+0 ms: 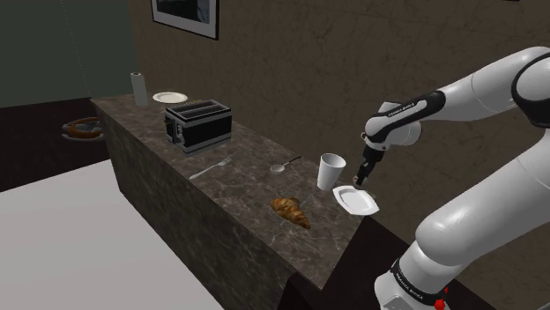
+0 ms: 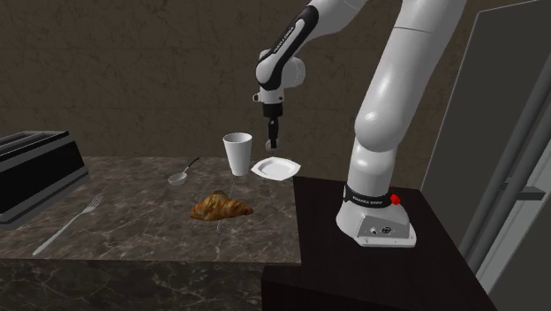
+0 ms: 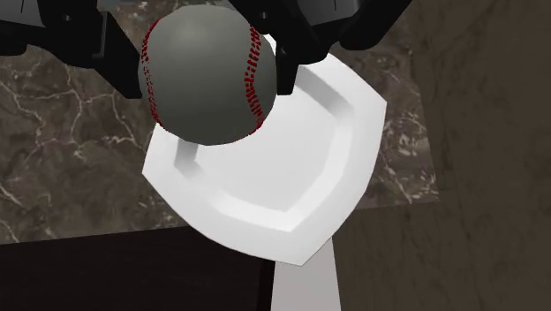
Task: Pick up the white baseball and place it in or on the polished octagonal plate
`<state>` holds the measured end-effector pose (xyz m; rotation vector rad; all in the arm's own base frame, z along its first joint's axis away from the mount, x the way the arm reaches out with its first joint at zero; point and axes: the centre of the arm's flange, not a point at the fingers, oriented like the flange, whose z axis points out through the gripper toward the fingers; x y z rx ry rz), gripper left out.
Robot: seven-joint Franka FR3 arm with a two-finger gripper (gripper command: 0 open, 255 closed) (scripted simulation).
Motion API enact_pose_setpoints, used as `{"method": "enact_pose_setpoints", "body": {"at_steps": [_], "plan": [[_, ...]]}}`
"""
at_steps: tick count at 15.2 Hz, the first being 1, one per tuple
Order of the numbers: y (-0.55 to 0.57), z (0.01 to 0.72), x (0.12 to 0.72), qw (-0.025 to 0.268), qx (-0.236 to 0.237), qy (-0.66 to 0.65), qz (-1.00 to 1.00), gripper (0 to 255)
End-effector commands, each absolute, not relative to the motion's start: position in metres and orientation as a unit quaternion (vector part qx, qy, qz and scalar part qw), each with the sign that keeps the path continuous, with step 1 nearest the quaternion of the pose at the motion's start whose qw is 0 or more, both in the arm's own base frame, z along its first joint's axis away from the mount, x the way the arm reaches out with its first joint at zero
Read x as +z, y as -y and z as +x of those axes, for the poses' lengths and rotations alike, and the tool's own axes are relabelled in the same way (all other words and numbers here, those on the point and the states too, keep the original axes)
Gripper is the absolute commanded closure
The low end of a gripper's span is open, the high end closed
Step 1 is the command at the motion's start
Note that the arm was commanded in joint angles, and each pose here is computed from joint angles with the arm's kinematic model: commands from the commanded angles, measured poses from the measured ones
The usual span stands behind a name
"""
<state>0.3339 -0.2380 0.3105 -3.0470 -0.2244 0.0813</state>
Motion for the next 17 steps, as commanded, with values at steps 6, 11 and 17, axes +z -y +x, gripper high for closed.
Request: {"method": "enact_pose_setpoints", "body": {"at_steps": [6,11,17], "plan": [[0.257,0.326,0.284,0.043,0.027,0.074,-0.996,255],[0.257,0.326,0.258,0.043,0.027,0.074,-0.996,255],[0.257,0.326,0.232,0.043,0.027,0.074,-0.996,255]]}}
